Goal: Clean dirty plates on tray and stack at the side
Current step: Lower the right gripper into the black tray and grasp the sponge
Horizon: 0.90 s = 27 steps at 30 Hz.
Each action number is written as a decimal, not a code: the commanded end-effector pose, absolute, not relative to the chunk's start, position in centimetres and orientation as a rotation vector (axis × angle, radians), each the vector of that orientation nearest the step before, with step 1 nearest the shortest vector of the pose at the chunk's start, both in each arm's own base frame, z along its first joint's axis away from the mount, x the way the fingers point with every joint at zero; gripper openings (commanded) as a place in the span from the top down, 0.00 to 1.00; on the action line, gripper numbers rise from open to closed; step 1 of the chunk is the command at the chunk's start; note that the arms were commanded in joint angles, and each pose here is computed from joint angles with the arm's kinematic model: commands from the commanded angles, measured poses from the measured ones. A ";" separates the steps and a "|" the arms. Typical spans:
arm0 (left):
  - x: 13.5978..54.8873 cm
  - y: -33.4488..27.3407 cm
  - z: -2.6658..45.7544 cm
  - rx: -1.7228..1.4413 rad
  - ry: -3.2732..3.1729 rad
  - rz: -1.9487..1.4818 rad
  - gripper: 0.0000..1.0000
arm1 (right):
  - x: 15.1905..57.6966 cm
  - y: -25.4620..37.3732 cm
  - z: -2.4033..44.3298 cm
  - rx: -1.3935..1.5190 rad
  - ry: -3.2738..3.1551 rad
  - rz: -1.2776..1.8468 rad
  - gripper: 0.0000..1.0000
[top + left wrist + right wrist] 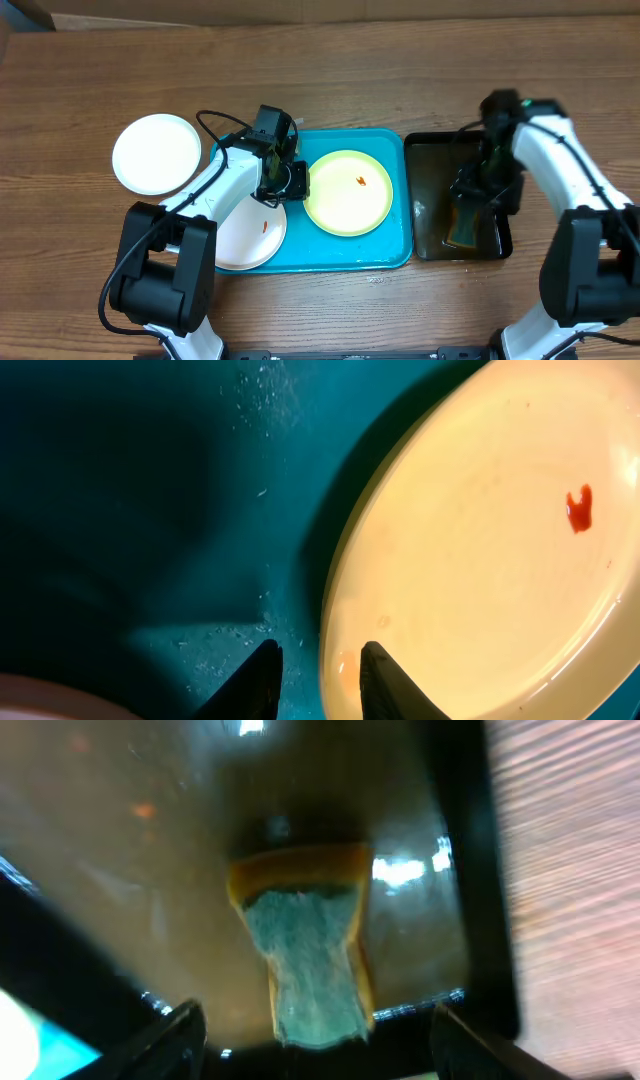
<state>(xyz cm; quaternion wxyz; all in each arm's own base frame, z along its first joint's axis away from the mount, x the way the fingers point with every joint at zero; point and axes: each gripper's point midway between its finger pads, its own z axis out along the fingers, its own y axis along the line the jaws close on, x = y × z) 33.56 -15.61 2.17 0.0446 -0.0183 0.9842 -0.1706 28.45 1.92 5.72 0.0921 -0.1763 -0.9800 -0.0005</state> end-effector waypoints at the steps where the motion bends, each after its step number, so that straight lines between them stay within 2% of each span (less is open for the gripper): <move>1: 34.4 -15.9 2.8 -0.028 2.976 -0.519 0.72 | 27.5 2.9 3.5 -0.480 -2.929 0.036 0.27; 3: 34.4 -15.9 2.8 -0.028 2.977 -0.518 0.72 | 27.9 3.3 2.2 -0.465 -2.968 0.024 0.27; 5: 34.3 -15.9 2.8 -0.028 2.978 -0.518 0.72 | 28.5 3.5 1.4 -0.461 -3.007 0.008 0.34; 6: 34.3 -15.9 2.8 -0.028 2.978 -0.518 0.71 | 28.9 3.6 1.1 -0.463 -3.026 0.000 0.40; 8: 34.4 -15.8 2.8 -0.028 2.977 -0.512 0.71 | 29.6 3.7 1.0 -0.468 -3.057 -0.014 0.64; 9: 34.4 -15.8 2.8 -0.028 2.976 -0.507 0.71 | 29.9 3.7 1.0 -0.469 -3.067 -0.018 0.72; 11: 34.4 -15.7 2.8 -0.029 2.975 -0.504 0.71 | 30.3 3.8 1.0 -0.471 -3.082 -0.025 0.82; 12: 34.4 -15.7 2.7 -0.029 2.976 -0.503 0.71 | 30.3 3.8 1.0 -0.471 -3.086 -0.026 0.83; 13: 34.4 -15.7 2.8 -0.029 2.976 -0.503 0.71 | 30.4 3.8 1.0 -0.472 -3.087 -0.027 0.83; 14: 34.4 -15.7 2.8 -0.029 2.976 -0.503 0.71 | 30.4 3.8 1.1 -0.473 -3.085 -0.027 0.77; 15: 34.4 -15.7 2.7 -0.029 2.977 -0.503 0.71 | 30.4 3.8 1.3 -0.472 -3.082 -0.025 0.62; 16: 34.4 -15.7 2.7 -0.029 2.977 -0.503 0.71 | 30.4 3.8 1.5 -0.471 -3.077 -0.023 0.51; 17: 34.4 -15.7 2.8 -0.029 2.977 -0.503 0.71 | 30.4 3.8 1.8 -0.470 -3.072 -0.021 0.45; 22: 34.3 -15.7 2.7 -0.031 2.980 -0.502 0.69 | 29.4 3.6 3.4 -0.462 -3.010 0.006 0.39; 25: 34.2 -15.7 2.7 -0.031 2.986 -0.500 0.67 | 28.0 3.5 3.5 -0.456 -2.953 0.030 0.31; 27: 34.2 -15.6 2.7 -0.032 2.986 -0.500 0.67 | 27.3 3.5 3.2 -0.452 -2.933 0.037 0.30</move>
